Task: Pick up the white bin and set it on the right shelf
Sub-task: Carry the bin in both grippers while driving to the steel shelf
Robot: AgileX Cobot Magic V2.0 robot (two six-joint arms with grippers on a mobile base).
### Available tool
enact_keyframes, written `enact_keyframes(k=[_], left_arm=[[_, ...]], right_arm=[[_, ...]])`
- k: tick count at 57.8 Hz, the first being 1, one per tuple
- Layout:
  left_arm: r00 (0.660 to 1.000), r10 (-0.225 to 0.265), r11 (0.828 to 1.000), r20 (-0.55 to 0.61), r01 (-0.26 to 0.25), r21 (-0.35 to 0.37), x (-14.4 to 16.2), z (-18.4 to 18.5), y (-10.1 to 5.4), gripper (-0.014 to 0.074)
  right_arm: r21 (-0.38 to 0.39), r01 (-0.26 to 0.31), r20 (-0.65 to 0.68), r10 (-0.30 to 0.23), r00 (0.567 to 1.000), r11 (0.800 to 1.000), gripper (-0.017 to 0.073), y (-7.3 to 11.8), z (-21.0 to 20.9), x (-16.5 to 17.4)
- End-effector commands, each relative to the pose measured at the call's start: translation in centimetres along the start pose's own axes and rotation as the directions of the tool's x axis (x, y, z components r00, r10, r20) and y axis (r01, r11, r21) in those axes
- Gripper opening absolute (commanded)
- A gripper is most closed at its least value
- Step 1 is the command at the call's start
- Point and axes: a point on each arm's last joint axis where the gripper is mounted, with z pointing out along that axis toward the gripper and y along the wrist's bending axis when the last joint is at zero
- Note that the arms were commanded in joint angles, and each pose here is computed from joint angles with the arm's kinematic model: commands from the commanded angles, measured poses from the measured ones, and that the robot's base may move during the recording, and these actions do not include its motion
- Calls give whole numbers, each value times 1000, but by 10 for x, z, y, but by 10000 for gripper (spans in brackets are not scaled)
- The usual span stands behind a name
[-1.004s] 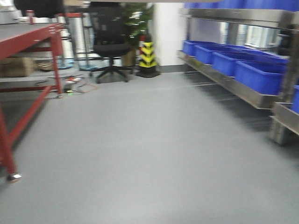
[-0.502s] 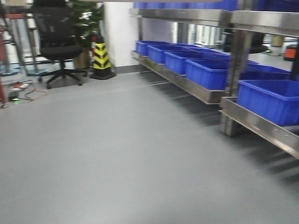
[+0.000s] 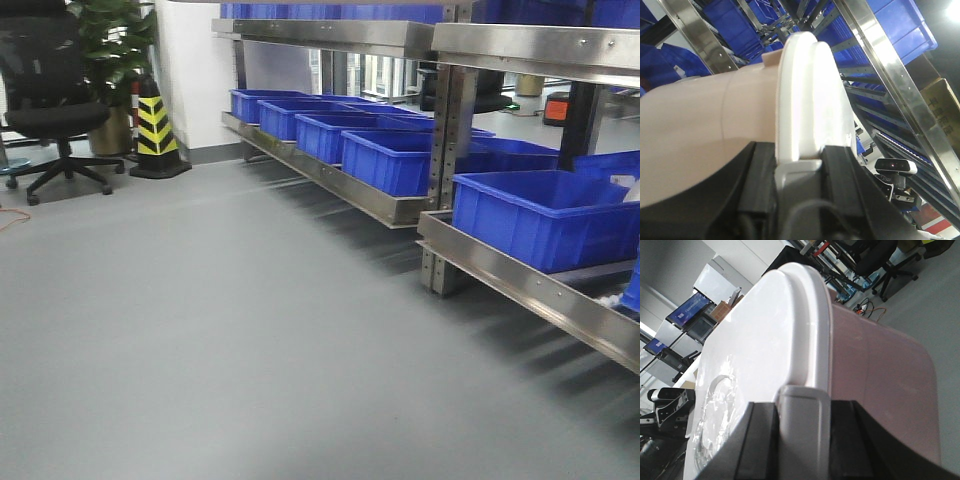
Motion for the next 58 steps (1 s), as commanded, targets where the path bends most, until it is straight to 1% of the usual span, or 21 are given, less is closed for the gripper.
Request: enact_keyframes(k=[1, 58], left_arm=[[989, 53, 954, -136, -9, 300, 16, -1, -62, -116], [989, 53, 954, -137, -10, 299, 16, -1, -62, -116]], right_arm=[[-208, 25, -46, -35, 998, 978, 57, 47, -4, 4], [-207, 26, -45, -36, 998, 978, 57, 47, -4, 4]])
